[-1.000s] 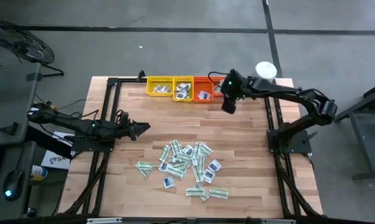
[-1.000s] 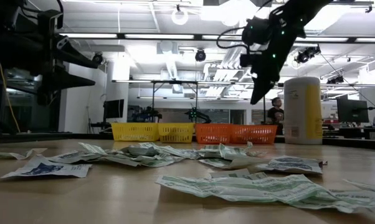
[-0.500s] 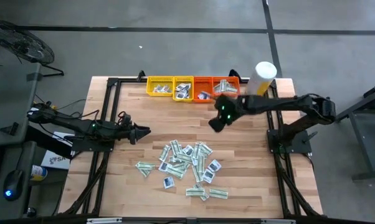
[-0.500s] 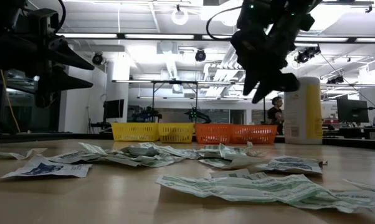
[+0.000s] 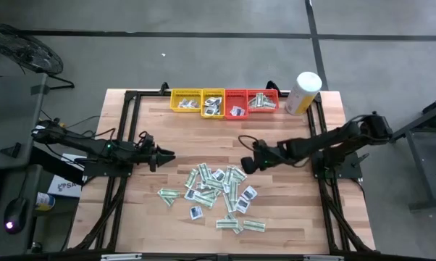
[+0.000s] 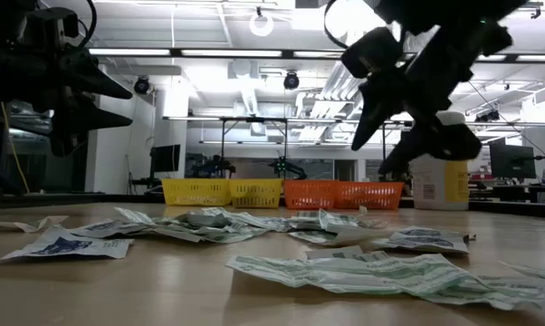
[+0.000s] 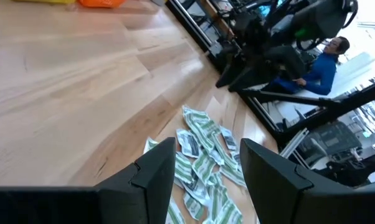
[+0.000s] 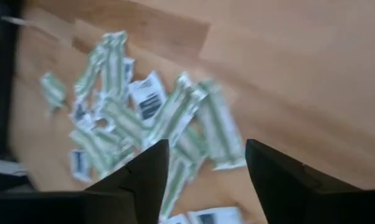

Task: Pick & Place First Aid Supplies
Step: Put the green pad into the right orange bin

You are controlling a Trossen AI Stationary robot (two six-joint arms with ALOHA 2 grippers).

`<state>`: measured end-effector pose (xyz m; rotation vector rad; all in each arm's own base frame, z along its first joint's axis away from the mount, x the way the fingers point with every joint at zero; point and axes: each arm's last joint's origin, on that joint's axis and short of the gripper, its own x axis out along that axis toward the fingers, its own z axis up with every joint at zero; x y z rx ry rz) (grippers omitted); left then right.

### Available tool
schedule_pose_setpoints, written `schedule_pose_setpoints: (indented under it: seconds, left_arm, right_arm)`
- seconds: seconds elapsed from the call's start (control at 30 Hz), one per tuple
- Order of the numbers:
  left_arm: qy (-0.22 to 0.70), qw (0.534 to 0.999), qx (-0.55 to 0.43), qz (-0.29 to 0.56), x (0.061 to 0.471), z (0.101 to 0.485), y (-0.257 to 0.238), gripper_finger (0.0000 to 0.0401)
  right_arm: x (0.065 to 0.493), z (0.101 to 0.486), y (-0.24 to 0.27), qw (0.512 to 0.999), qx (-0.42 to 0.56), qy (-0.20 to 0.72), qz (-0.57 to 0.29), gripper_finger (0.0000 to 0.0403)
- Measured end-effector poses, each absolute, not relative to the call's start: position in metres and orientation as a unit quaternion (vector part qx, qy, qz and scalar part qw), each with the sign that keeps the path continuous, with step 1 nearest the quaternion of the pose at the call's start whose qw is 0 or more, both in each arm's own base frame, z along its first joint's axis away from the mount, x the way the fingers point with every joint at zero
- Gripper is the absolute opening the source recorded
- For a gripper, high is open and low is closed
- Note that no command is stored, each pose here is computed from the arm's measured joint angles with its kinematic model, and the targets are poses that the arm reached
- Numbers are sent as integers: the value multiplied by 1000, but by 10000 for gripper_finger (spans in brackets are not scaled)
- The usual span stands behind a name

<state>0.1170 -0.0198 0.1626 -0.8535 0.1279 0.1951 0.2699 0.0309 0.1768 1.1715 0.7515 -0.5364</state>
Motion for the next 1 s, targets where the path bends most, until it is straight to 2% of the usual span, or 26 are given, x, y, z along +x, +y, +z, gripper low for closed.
schedule_pose_setpoints:
  seconds: [0.17,0.43,0.63,1.0]
  left_arm:
    - [63,905,-410,93,117,163,-20,179]
    - [67,906,-409,85,117,163,-20,179]
    - [69,906,-410,82,117,163,-21,179]
    - [69,906,-410,81,117,162,-21,179]
  right_arm:
    - [266,164,52,731,562,312,-228,230]
    - [272,147,75,724,580,294,-229,232]
    - [275,135,83,707,596,295,-241,232]
    - [298,120,91,704,587,308,-256,232]
